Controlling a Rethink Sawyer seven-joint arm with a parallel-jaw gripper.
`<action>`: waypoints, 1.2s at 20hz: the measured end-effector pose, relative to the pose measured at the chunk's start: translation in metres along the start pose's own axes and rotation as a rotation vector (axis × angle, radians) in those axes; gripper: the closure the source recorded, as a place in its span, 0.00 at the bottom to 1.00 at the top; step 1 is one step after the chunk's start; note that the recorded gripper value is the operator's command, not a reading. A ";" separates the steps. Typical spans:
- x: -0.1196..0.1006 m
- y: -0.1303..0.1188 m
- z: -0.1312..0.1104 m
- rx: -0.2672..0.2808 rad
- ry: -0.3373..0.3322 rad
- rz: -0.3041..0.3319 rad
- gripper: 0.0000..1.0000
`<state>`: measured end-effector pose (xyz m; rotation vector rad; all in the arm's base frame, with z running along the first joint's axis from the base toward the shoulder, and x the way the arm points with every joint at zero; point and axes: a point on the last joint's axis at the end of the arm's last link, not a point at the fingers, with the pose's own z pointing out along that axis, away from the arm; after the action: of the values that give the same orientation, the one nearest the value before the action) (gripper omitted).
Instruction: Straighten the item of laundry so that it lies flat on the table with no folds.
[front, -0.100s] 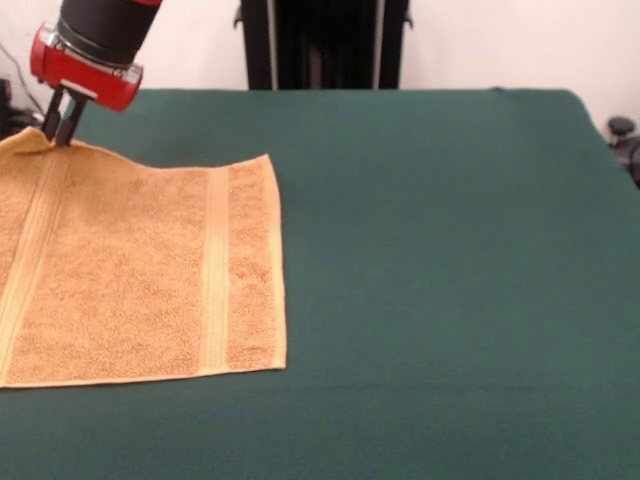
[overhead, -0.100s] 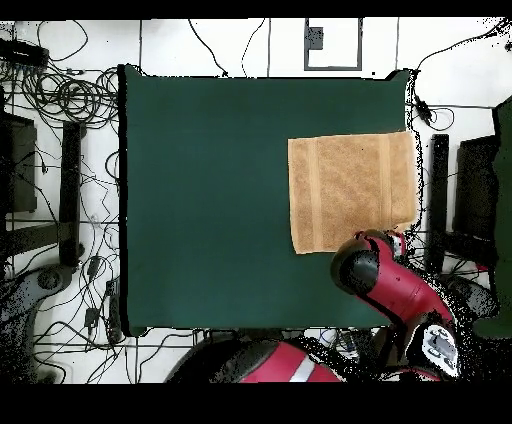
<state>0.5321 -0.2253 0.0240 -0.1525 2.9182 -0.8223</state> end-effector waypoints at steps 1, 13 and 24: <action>0.002 0.000 0.001 0.003 0.006 0.001 1.00; 0.022 0.013 0.021 -0.002 0.066 -0.004 1.00; 0.039 0.020 0.021 0.009 0.138 -0.042 0.00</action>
<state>0.4950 -0.2237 -0.0077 -0.1629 3.0484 -0.8863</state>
